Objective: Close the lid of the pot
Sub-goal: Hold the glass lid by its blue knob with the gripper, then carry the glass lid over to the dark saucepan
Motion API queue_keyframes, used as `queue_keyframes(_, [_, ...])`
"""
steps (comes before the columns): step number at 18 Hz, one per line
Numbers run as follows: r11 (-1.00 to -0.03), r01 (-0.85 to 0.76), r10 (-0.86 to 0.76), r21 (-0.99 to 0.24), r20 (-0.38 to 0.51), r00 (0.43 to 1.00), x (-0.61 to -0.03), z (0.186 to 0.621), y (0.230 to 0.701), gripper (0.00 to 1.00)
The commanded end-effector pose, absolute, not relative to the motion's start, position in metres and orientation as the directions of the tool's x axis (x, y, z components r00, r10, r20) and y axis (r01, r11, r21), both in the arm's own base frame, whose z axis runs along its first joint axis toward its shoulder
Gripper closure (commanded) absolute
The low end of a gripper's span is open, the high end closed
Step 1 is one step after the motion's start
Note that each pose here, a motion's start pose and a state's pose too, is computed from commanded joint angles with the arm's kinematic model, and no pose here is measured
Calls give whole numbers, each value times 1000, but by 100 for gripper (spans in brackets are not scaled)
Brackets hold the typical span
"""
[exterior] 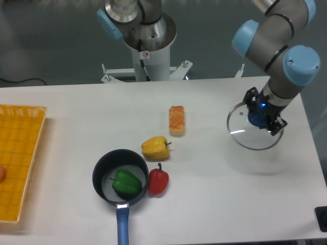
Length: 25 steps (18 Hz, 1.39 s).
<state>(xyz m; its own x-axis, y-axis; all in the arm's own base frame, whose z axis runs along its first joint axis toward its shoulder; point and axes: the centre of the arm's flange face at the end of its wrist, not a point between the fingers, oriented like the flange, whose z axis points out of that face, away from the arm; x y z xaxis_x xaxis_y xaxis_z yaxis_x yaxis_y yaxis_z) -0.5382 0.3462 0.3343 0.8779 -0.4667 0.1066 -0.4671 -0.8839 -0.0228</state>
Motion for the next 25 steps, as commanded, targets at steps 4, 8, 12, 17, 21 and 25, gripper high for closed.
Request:
queue_keyframes(4, [-890,-454,-456,-40,101,884,-511,343,362,41])
queue_keyframes(8, [-893,-449,-450,-33,106,887,-482,346,383,41])
queue_keyframes(12, [-900,-436,-436,-25,102,894,-454,351,407,41])
queue_keyframes(17, [-908,-419,-418,-16,98,903,-421,355,439,41])
queue_keyframes(21, [-914,-405,-404,-7,100,909,-401,354,458,41])
queue_keyframes(25, [-915,-403,-401,1,98,911,-377,354,479,41])
